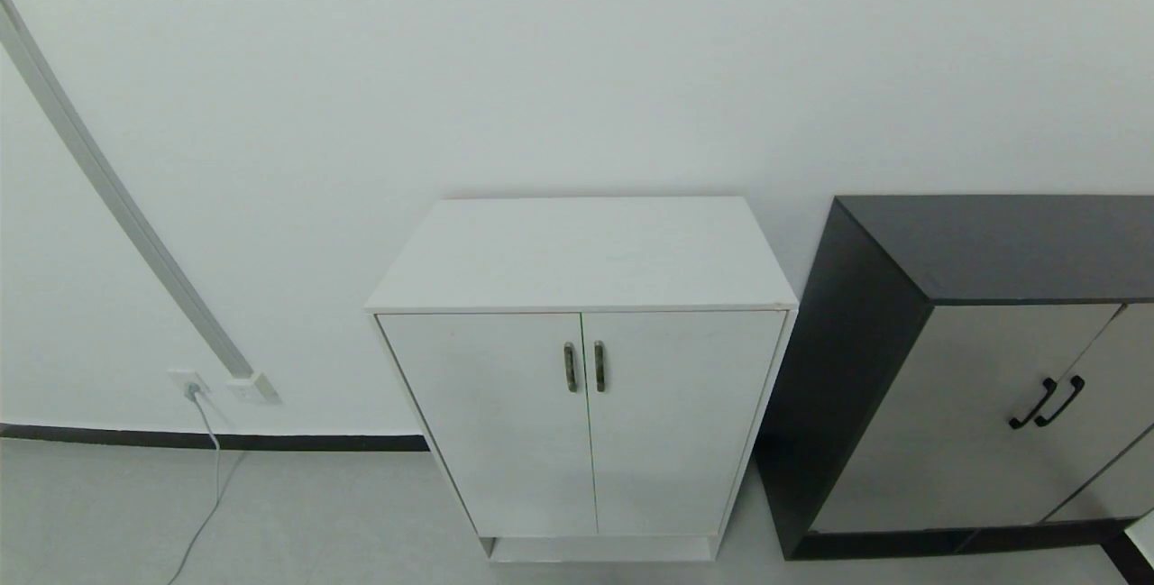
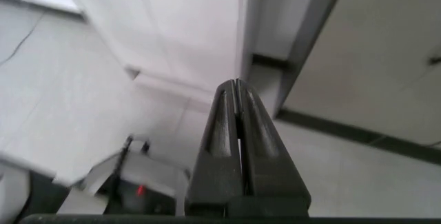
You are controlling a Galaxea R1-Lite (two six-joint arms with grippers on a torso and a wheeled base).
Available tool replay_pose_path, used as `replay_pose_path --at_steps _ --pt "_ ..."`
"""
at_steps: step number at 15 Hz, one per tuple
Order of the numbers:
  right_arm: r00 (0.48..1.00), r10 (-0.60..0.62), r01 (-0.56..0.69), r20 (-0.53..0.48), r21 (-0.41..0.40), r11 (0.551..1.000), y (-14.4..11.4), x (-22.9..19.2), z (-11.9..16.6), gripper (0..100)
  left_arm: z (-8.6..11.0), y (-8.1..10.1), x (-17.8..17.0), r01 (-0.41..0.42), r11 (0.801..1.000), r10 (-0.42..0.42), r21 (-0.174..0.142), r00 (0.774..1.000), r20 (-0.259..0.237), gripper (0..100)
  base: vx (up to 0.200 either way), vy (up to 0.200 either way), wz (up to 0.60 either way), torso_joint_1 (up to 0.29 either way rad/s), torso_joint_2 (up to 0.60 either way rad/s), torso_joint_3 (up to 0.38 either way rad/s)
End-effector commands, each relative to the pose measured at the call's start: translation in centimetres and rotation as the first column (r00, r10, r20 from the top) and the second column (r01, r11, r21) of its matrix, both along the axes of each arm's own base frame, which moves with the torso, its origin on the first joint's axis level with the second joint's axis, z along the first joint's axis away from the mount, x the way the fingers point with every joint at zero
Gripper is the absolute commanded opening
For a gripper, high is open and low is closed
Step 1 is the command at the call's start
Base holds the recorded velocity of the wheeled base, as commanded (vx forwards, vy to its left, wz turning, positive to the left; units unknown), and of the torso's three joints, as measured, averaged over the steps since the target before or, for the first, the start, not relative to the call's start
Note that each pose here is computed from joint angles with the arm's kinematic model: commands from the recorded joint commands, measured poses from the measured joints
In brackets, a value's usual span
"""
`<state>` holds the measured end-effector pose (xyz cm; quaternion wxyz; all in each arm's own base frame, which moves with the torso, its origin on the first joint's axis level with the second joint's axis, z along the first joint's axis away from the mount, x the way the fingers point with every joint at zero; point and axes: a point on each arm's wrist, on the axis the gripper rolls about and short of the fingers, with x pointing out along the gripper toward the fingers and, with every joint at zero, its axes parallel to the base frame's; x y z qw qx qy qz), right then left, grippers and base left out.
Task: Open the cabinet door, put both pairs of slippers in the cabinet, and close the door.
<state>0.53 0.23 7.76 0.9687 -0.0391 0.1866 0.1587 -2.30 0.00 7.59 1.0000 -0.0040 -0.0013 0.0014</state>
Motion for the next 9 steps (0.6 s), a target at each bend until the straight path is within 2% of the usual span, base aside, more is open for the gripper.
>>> replay_pose_path --at_steps 1,5,9 --pt "1.000 0.010 -0.011 0.025 0.019 1.000 0.0 -0.1 0.1 0 0.0 0.0 0.0 -0.002 1.000 0.002 -0.001 1.000 -0.001 0 0.000 0.000 0.00 0.000 0.00 0.000" --pt "0.992 -0.073 0.070 0.104 0.036 0.997 -0.2 -0.7 0.2 0 0.0 0.0 0.0 -0.002 1.000 0.002 -0.001 1.000 -0.003 0 0.000 0.000 0.00 0.000 0.00 0.000" --pt "0.953 -0.198 0.186 0.231 0.074 0.980 -0.2 -1.7 0.0 0 0.0 0.0 0.0 -0.002 1.000 0.002 -0.001 1.000 -0.001 0 0.000 0.000 0.00 0.000 0.00 0.000"
